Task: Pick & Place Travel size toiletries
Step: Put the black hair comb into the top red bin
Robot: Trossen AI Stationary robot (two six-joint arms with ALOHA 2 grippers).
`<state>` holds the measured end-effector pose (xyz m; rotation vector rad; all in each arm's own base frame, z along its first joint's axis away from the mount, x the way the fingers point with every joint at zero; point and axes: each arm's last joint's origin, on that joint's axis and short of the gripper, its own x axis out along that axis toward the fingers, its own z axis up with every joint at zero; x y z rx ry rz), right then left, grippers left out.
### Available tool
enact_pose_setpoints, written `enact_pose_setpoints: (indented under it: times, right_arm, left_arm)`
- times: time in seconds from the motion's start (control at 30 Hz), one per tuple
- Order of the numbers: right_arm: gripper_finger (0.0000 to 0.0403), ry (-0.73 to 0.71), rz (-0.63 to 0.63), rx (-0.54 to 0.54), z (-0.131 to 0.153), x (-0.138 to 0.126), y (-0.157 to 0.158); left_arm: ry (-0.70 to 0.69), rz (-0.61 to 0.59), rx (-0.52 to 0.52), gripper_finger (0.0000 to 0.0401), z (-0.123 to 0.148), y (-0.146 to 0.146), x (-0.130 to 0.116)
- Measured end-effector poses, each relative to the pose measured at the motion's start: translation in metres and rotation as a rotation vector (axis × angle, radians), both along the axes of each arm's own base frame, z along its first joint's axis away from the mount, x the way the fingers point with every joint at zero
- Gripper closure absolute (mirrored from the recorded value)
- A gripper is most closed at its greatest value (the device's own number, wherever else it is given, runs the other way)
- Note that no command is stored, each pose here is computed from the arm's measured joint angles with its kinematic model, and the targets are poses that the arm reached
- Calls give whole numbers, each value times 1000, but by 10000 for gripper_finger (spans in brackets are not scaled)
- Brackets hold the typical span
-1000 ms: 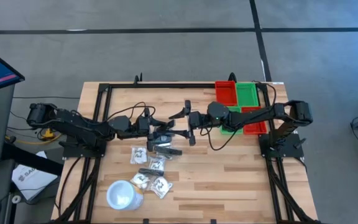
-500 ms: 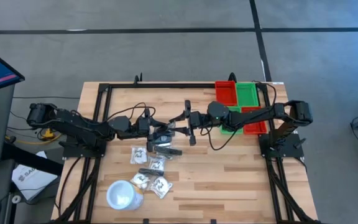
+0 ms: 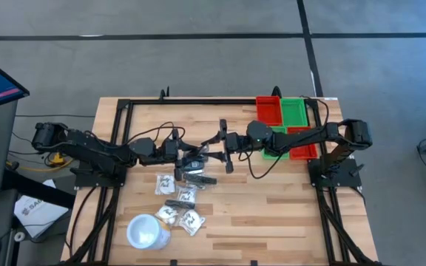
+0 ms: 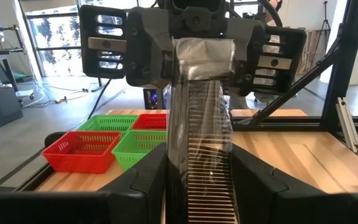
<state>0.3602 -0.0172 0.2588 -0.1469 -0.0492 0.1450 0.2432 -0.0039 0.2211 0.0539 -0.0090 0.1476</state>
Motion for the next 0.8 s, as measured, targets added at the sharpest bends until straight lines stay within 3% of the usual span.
enact_pose_setpoints:
  times: [0.07, 0.27, 0.43, 0.6, 0.8]
  right_arm:
    - [286, 0, 0, 0, 0, 0, 0]
    - [285, 1, 18, -1, 0, 0, 0]
    - [254, 5, 20, 0, 0, 0, -1]
    - [287, 5, 16, -1, 0, 0, -2]
    - [287, 25, 22, 1, -2, -1, -10]
  left_arm:
    - [1, 0, 0, 266, 0, 0, 0]
    - [1, -2, 0, 266, 0, 0, 0]
    - [3, 5, 17, 266, 0, 0, 0]
    - [4, 22, 18, 266, 0, 1, 0]
    - [15, 40, 18, 265, -1, 3, 0]
